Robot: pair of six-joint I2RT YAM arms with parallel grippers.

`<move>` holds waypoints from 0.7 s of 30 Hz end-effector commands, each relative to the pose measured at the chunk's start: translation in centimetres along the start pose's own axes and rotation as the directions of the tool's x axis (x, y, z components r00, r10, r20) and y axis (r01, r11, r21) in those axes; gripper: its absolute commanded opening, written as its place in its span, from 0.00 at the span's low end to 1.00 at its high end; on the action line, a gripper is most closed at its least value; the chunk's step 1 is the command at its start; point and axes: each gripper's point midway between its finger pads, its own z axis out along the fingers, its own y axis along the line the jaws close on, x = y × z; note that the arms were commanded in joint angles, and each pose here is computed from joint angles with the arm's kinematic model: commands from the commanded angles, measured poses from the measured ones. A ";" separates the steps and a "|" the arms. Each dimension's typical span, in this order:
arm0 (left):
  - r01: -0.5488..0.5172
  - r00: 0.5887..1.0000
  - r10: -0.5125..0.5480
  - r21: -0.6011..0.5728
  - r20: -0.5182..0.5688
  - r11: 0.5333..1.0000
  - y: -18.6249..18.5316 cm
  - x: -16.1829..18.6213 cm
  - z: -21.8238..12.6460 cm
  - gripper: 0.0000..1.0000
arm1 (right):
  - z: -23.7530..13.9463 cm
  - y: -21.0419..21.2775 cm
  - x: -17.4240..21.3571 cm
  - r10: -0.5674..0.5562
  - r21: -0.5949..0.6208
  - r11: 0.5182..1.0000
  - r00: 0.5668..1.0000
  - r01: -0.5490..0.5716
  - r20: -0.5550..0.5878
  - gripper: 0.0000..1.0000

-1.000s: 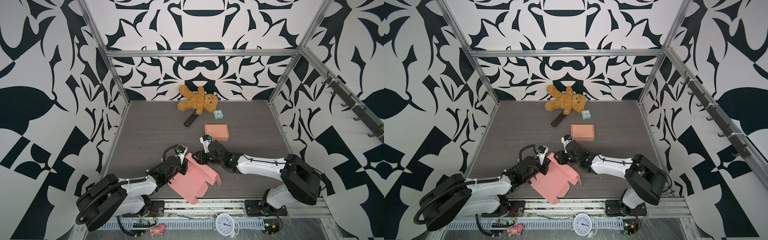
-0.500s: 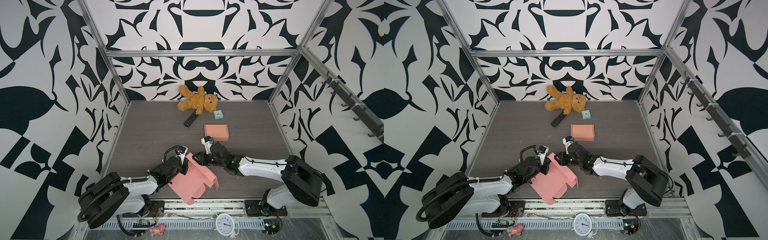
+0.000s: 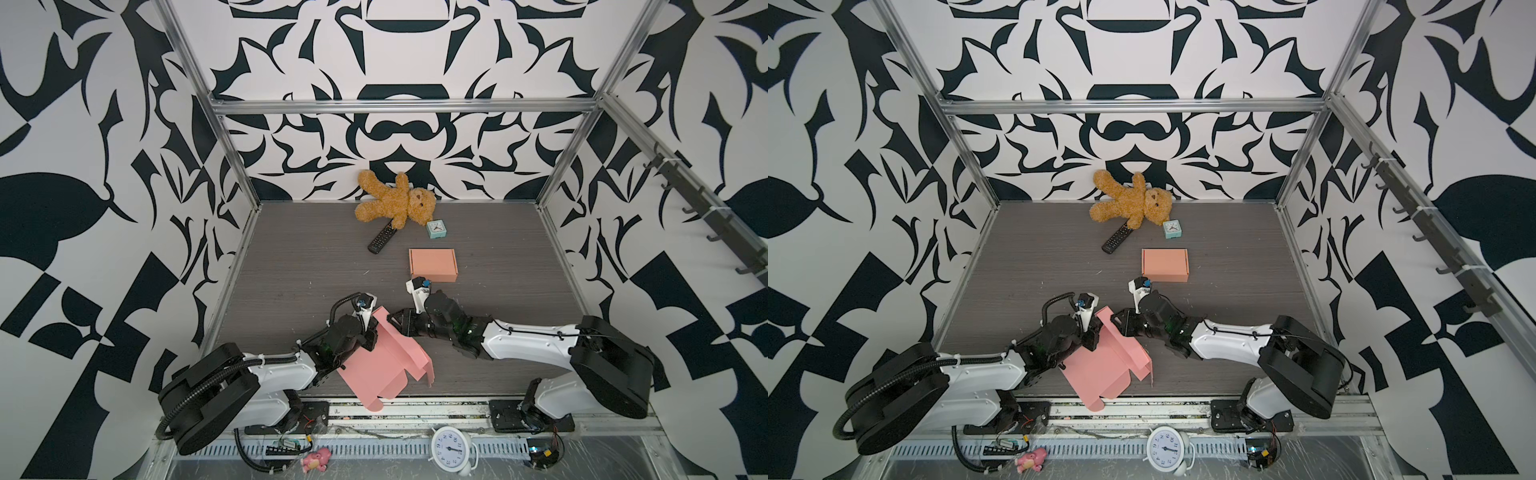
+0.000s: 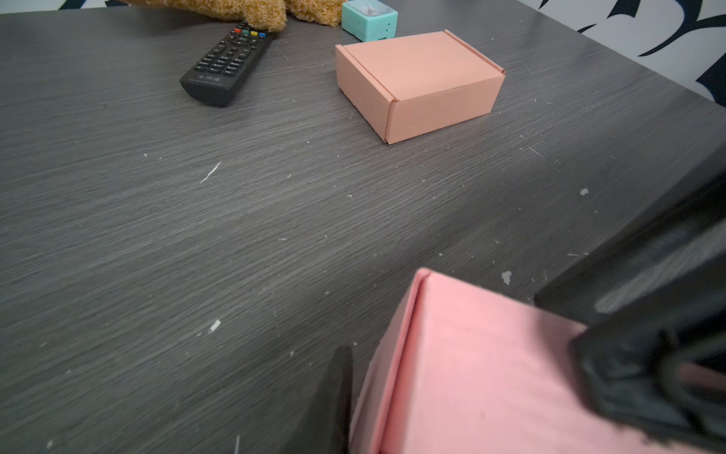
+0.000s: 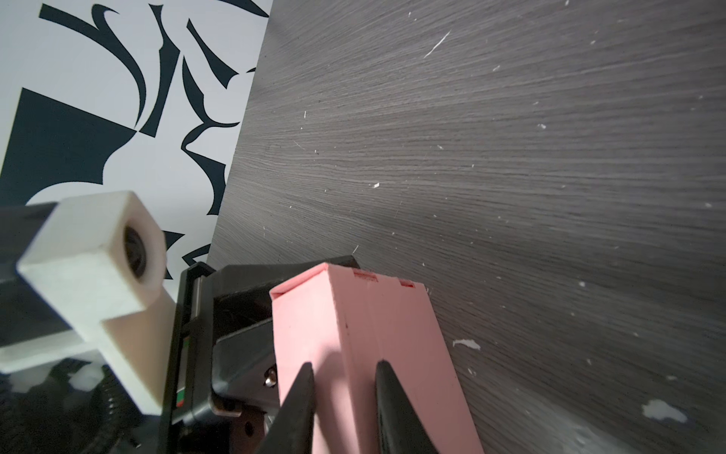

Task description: Fold the paper box

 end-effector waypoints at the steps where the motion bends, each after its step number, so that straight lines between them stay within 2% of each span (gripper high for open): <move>1: 0.019 1.000 -0.018 -0.037 0.010 0.999 0.8 0.5 -0.1 0.26 | -0.2 -1.2 2.6 -0.002 0.050 0.999 0.996 0.006 -0.092 0.27; 5: 0.018 0.999 -0.019 -0.046 -0.028 0.999 1.1 2.1 0.4 0.27 | 0.1 -1.3 2.6 -0.006 0.056 0.998 0.996 0.011 -0.093 0.27; 13: 0.018 1.000 -0.019 -0.040 -0.024 0.999 0.8 2.4 1.3 0.28 | 0.1 -1.6 2.6 -0.003 0.064 0.998 0.996 0.009 -0.093 0.26; 19: 0.017 1.000 -0.017 -0.050 -0.011 0.999 0.9 2.0 1.4 0.16 | 0.0 -1.8 2.7 0.001 0.073 0.997 0.996 0.006 -0.093 0.26; 21: 0.022 1.000 -0.022 -0.052 -0.010 0.998 1.0 2.0 1.3 0.14 | 0.0 -1.9 2.8 0.002 0.073 0.997 0.995 0.005 -0.096 0.26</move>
